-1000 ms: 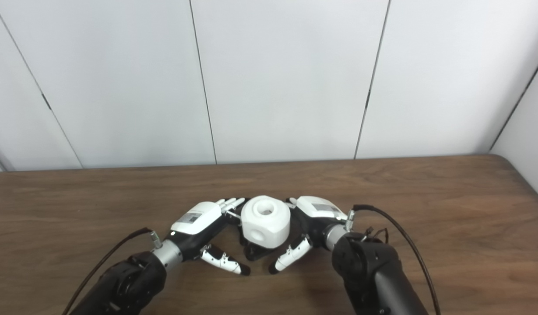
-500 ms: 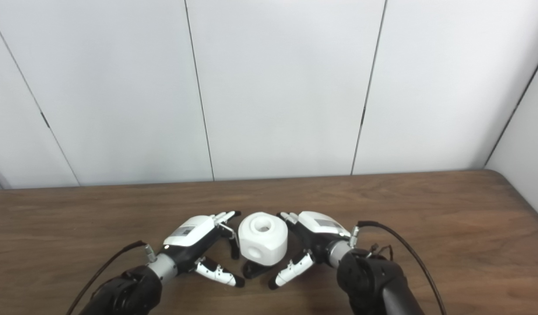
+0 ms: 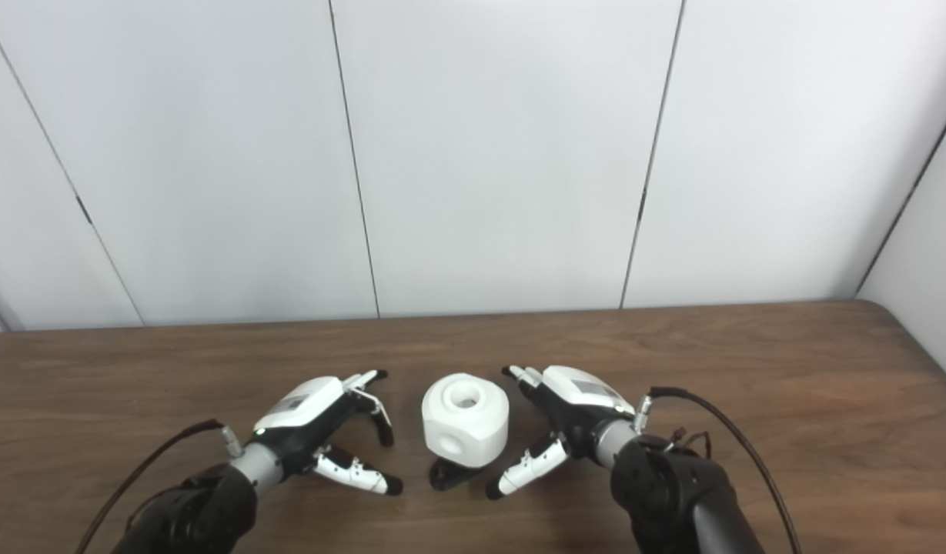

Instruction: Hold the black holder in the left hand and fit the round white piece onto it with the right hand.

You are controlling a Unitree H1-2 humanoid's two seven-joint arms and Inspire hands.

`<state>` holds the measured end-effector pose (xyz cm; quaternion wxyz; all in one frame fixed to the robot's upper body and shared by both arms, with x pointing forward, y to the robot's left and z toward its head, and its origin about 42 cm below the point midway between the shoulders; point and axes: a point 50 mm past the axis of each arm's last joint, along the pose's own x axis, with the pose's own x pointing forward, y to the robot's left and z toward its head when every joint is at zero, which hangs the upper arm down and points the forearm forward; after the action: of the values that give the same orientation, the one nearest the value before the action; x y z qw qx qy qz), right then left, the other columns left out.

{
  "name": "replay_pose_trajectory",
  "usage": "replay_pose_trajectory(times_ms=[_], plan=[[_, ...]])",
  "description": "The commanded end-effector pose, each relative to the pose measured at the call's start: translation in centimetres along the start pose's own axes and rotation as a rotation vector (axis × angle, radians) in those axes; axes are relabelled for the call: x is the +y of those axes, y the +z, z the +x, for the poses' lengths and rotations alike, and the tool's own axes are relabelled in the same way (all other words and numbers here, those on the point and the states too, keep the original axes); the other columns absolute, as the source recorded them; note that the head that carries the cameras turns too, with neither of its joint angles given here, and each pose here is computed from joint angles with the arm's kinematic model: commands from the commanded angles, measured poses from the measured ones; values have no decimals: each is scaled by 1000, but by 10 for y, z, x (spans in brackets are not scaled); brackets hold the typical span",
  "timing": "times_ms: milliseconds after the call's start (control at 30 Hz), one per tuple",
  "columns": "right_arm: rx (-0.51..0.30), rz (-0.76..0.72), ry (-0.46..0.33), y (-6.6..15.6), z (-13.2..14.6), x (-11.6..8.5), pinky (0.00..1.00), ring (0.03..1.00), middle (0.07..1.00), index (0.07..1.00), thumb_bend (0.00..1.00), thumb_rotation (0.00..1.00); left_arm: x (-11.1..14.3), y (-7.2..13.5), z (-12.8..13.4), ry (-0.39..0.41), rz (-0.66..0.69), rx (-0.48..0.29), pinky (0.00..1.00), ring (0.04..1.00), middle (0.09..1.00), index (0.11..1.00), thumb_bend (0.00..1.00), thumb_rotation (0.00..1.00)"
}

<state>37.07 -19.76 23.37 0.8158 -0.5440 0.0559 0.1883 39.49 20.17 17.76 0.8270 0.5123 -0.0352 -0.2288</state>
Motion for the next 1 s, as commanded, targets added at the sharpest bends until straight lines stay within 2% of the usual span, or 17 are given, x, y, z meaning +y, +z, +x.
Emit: replay_pose_trajectory(times_ms=[0, 100, 233, 333, 433, 533, 700, 800, 900, 933, 967], plan=[[31, -10, -28, -12, -6, -12, 873, 1000, 1000, 1000, 1000, 444, 16, -15, -8, 73, 2, 8, 1000, 1000, 1000, 992, 1000, 332], [43, 6, -40, -19, -9, -14, 913, 1000, 1000, 1000, 1000, 441, 15, -28, -14, 138, -44, -22, 1000, 1000, 1000, 981, 1000, 355], [45, 62, -82, -36, -17, -17, 876, 1000, 1000, 1000, 1000, 465, 19, -40, -27, 212, -110, -18, 999, 1000, 1000, 987, 1000, 447], [52, 112, -123, -48, -23, -19, 853, 1000, 1000, 1000, 1000, 531, 21, -46, -36, 254, -196, -6, 1000, 1000, 1000, 996, 1000, 455], [65, 170, -170, -61, -32, -22, 796, 1000, 1000, 1000, 1000, 540, 21, -53, -49, 306, -296, -5, 1000, 1000, 1000, 1000, 1000, 464], [81, 229, -206, -77, -41, -21, 763, 1000, 1000, 1000, 1000, 549, 18, -60, -63, 351, -423, -23, 924, 1000, 1000, 1000, 1000, 410], [87, 320, -271, -97, -54, -11, 875, 1000, 1000, 1000, 1000, 574, 8, -66, -81, 417, -562, -36, 921, 1000, 1000, 1000, 961, 415], [76, 369, -338, -105, -62, -5, 799, 951, 974, 990, 1000, 611, -2, -67, -91, 472, -678, -55, 946, 1000, 1000, 1000, 934, 425], [45, 443, -404, -112, -70, 6, 760, 911, 960, 982, 1000, 652, -12, -67, -100, 501, -834, -75, 992, 1000, 1000, 1000, 932, 446], [34, 474, -427, -115, -73, 12, 754, 906, 959, 982, 1000, 657, -15, -67, -103, 528, -847, -75, 996, 1000, 1000, 1000, 934, 448], [24, 504, -446, -117, -77, 19, 775, 906, 957, 982, 1000, 661, -18, -66, -107, 554, -861, -74, 972, 1000, 1000, 1000, 940, 531]])
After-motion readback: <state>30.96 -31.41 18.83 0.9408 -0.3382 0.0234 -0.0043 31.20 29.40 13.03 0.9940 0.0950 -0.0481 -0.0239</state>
